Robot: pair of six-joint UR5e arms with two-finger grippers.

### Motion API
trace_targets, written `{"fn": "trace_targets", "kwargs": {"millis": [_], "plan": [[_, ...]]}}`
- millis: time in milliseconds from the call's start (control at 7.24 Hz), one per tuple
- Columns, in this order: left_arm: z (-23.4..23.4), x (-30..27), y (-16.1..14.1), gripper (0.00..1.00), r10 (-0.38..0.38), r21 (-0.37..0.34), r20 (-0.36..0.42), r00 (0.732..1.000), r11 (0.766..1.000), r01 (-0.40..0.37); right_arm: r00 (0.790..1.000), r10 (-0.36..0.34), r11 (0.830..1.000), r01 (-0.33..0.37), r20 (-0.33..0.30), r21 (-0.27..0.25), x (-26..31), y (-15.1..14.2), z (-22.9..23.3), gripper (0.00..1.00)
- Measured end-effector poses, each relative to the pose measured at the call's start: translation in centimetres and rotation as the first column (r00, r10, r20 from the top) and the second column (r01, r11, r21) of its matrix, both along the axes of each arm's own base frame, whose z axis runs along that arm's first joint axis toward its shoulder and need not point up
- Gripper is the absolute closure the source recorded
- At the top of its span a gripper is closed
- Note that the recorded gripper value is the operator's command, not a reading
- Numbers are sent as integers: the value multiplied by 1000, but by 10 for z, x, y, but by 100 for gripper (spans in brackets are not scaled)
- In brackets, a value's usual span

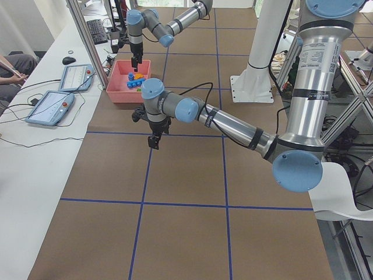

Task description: Put all blocks into box

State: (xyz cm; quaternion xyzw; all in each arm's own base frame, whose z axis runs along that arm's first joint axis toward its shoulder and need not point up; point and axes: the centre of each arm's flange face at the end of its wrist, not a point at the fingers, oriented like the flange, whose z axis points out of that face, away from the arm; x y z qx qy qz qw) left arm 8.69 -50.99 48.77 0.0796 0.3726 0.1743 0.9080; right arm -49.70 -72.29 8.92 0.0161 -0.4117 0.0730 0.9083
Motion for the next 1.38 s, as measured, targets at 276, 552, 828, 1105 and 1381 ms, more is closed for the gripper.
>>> {"fn": "trace_targets", "kwargs": {"millis": [276, 552, 828, 1105, 1381], "plan": [[38, -52, 12, 0, 3, 31, 45, 999, 1000, -4, 999, -50, 999, 50, -9, 17, 65, 2, 27, 0], [94, -113, 43, 0, -7, 14, 65, 998, 1000, 6, 995, -100, 994, 100, -13, 48, 145, 8, 77, 0], [123, -148, 67, 0, -46, 5, 68, 997, 999, 45, 986, -159, 982, 162, -46, 92, 232, 29, 128, 0], [126, -161, 71, 0, -75, 10, 68, 995, 997, 74, 969, -223, 961, 236, -105, 146, 322, 60, 199, 0], [130, -163, 69, 0, -111, -23, 65, 992, 993, 113, 960, -243, 950, 265, -141, 165, 398, 112, 275, 0]]}}
